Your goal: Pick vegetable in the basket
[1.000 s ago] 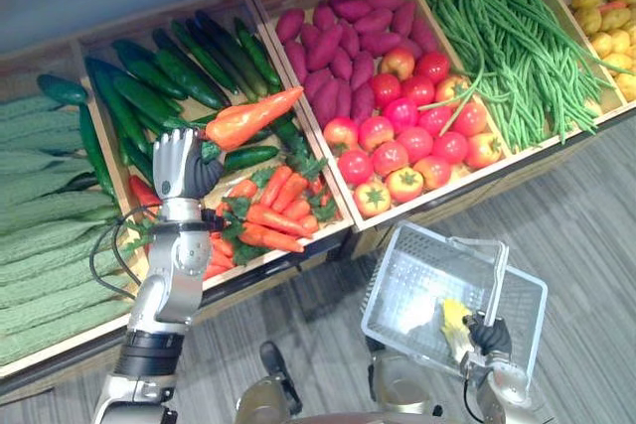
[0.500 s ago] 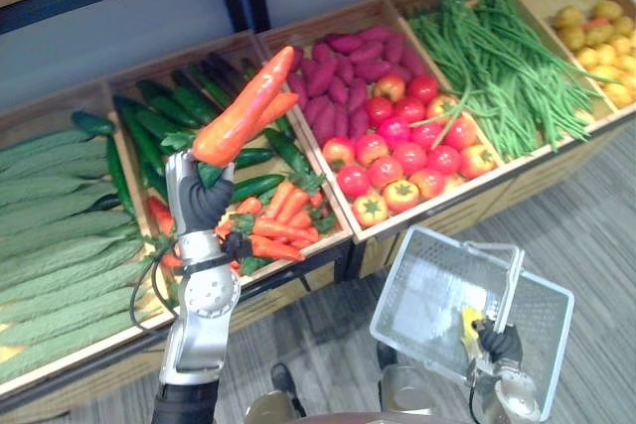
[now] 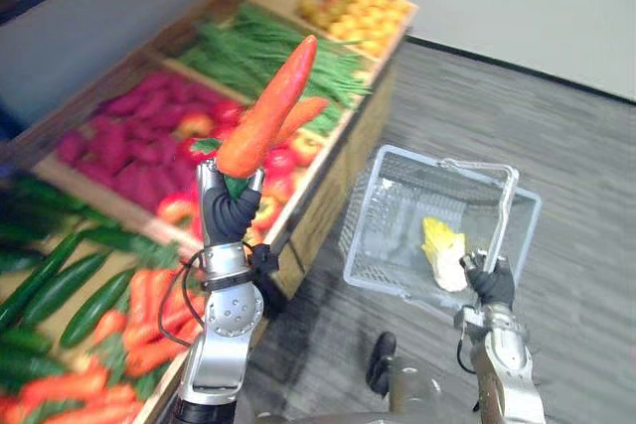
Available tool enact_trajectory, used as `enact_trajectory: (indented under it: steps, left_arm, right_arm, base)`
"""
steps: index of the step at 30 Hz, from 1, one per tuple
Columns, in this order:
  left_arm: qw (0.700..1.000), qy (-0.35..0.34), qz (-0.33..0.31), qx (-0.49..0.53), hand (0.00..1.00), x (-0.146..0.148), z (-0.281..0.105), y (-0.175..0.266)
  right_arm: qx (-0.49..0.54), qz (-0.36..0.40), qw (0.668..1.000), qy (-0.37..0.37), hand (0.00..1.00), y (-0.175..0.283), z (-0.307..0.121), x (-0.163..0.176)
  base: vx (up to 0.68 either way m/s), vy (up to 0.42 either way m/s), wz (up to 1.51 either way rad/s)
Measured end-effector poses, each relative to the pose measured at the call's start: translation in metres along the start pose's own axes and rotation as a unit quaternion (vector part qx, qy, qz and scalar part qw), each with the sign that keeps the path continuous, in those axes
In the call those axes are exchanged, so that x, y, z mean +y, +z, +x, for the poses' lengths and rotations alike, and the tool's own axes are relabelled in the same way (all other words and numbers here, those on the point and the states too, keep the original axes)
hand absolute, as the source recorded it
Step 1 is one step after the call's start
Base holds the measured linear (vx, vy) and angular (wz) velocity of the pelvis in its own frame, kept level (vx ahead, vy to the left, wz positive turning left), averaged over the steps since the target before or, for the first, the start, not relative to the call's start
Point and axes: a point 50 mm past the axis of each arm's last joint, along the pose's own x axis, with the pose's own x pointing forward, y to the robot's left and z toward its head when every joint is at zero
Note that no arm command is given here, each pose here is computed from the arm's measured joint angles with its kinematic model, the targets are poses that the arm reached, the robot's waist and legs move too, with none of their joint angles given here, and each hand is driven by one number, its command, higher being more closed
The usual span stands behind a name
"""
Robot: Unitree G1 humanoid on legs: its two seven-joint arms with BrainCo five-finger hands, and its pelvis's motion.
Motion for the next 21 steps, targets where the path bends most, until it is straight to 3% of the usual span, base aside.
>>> enact_trajectory:
  steps: [4, 12, 21]
  left_arm:
    - [0.998, -0.039, -0.015, 0.036, 1.0, -0.018, -0.005, -0.015]
    - [0.994, -0.064, -0.047, 0.075, 1.0, -0.031, -0.017, -0.024]
    - [0.974, -0.129, -0.111, 0.15, 1.0, -0.053, -0.035, -0.04]
  right_arm:
    - [0.004, -0.005, 1.0, 0.018, 1.0, -0.002, 0.001, 0.008]
    - [-0.005, -0.024, 0.998, 0.055, 1.0, 0.002, 0.004, 0.021]
    - [0.088, 0.045, 0.983, 0.154, 1.0, -0.031, -0.036, 0.058]
  base:
    - [0.25, -0.045, -1.14]
    - [0.22, 0.171, -1.12]
    - [0.13, 0.112, -0.19]
